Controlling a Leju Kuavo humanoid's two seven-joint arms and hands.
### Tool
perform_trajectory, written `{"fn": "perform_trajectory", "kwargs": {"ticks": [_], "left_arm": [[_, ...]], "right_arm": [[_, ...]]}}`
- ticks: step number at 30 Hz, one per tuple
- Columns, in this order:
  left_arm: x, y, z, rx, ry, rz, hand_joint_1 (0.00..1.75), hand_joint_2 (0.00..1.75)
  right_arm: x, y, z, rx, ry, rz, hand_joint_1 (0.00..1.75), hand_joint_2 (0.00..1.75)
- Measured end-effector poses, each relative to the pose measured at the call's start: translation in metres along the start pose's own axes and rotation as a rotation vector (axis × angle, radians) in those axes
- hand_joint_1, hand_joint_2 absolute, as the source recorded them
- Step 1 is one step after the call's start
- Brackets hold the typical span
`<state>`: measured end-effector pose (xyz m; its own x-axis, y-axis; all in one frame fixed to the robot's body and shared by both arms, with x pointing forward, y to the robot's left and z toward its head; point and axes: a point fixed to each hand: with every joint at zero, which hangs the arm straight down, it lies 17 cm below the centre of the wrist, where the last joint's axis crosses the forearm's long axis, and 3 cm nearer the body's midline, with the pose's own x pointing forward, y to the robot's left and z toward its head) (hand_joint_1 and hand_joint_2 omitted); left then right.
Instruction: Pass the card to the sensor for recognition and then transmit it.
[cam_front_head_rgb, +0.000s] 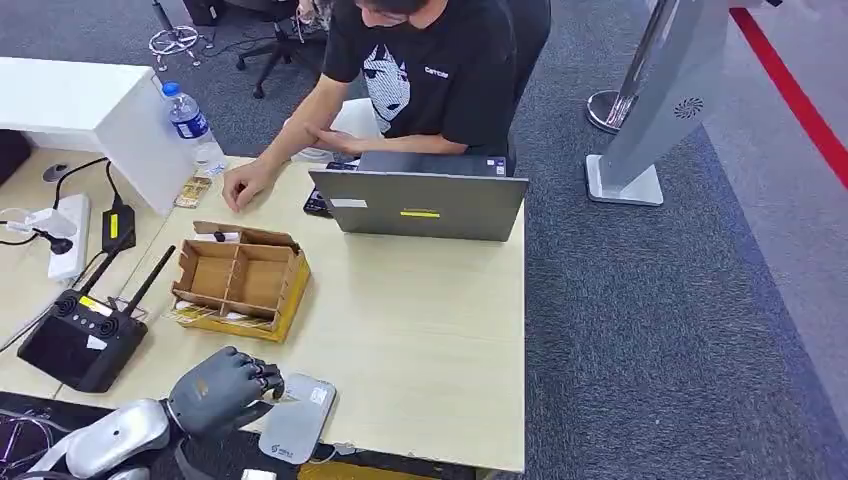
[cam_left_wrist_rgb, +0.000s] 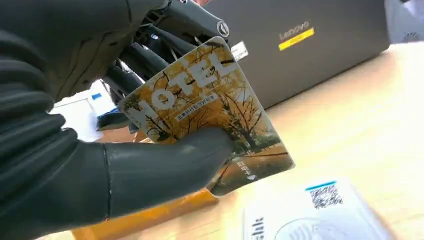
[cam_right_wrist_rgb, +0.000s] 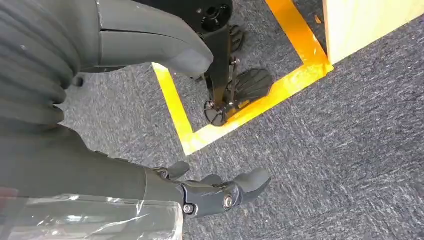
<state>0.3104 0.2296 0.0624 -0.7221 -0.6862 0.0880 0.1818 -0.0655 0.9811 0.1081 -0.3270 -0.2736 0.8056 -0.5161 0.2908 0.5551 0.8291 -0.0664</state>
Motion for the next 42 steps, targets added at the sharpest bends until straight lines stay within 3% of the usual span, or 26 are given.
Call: {"fn": "perform_trajectory", "kwargs": {"ticks": [14, 30, 34, 42], "left_arm": [[-0.005, -0.029, -0.011, -0.047, 0.043, -0.027, 1.75, 1.75], [-0.013, 0.023, -0.063, 0.165, 0.104, -0.109, 1.75, 1.75], [-0.038, 0.059, -0.071, 0.274, 0.171, -0.139, 1.75, 1.75], [-0.121, 0.190, -0.064, 0.576, 0.404, -0.145, 1.75, 1.75]], "right_arm": [[0.001, 0.000, 0.000, 0.000, -0.009, 0.016, 0.00, 1.75], [0.003, 0.001, 0.000, -0.008, -0.014, 0.026, 0.00, 1.75], [0.003, 0.002, 0.000, -0.005, -0.016, 0.044, 0.00, 1.75], [0.003, 0.006, 0.000, 0.006, -0.016, 0.093, 0.00, 1.75]]}}
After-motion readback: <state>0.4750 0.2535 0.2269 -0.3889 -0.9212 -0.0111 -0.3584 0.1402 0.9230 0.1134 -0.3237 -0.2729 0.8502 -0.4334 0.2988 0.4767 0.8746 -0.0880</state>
